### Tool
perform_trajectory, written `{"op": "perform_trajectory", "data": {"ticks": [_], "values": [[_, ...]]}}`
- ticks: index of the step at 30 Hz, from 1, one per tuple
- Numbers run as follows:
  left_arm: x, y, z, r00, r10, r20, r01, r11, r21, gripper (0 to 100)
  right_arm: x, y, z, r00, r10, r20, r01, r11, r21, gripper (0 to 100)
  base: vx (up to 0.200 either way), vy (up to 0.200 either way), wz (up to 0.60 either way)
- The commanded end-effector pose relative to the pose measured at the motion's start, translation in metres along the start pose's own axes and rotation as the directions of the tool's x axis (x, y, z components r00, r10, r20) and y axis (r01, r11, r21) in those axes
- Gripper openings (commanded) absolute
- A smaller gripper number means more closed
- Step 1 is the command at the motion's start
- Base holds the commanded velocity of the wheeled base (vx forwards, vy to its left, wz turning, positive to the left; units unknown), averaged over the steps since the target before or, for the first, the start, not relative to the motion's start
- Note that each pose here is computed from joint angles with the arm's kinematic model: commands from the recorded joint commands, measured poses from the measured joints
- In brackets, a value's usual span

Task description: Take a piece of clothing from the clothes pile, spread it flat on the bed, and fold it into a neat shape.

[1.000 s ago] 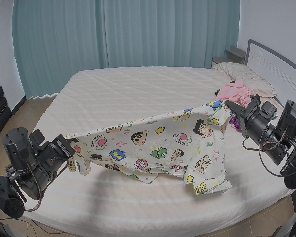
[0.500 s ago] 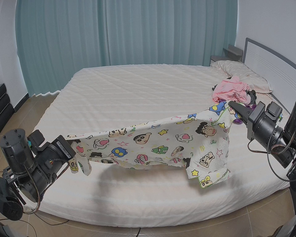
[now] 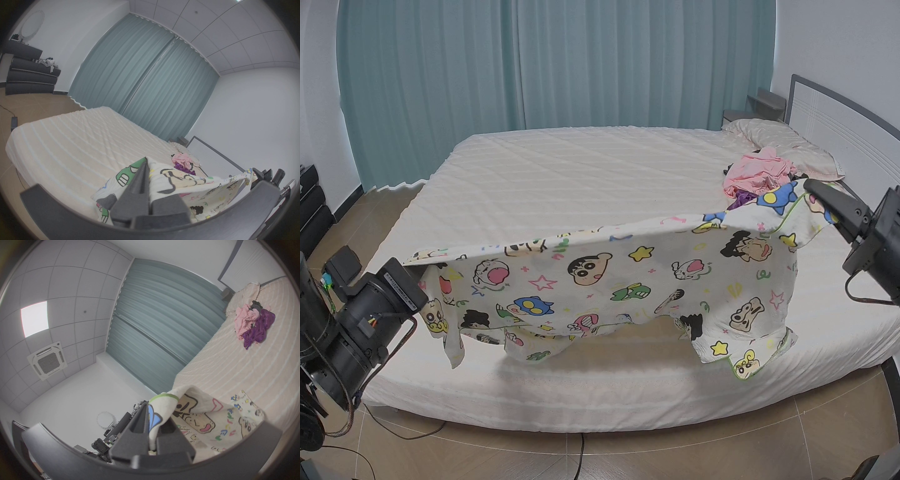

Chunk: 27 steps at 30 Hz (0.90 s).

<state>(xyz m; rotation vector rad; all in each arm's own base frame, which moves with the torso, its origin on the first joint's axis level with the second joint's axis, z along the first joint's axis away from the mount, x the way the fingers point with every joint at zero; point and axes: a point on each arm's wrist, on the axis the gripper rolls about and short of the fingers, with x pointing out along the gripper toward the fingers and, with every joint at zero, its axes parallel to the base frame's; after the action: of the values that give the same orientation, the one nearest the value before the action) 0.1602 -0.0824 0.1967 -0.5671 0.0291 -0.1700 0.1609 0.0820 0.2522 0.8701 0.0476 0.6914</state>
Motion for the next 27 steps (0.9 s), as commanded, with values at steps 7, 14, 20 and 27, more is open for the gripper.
{"op": "perform_trajectory", "data": {"ticks": [7,14,20,27], "values": [[-0.017,-0.018,0.039,0.996,-0.051,0.074,0.052,0.999,-0.004,0,-0.028,0.051,0.035,0.988,0.145,0.061,-0.142,0.989,-0.041,0,0.000,0.000,0.00],[-0.018,-0.025,0.051,0.993,-0.063,0.097,0.064,0.998,-0.006,0,-0.032,0.058,0.038,0.986,0.165,0.003,-0.165,0.985,-0.040,0,0.000,0.000,0.00],[-0.023,-0.025,0.055,0.991,-0.071,0.111,0.071,0.997,0.003,0,-0.037,0.060,0.038,0.986,0.166,-0.014,-0.166,0.985,-0.037,0,0.000,0.000,0.00],[-0.021,-0.025,0.052,0.994,-0.059,0.091,0.059,0.998,0.010,0,-0.030,0.062,0.042,0.989,0.144,-0.027,-0.144,0.989,-0.031,0,0.000,0.000,0.00]]}}
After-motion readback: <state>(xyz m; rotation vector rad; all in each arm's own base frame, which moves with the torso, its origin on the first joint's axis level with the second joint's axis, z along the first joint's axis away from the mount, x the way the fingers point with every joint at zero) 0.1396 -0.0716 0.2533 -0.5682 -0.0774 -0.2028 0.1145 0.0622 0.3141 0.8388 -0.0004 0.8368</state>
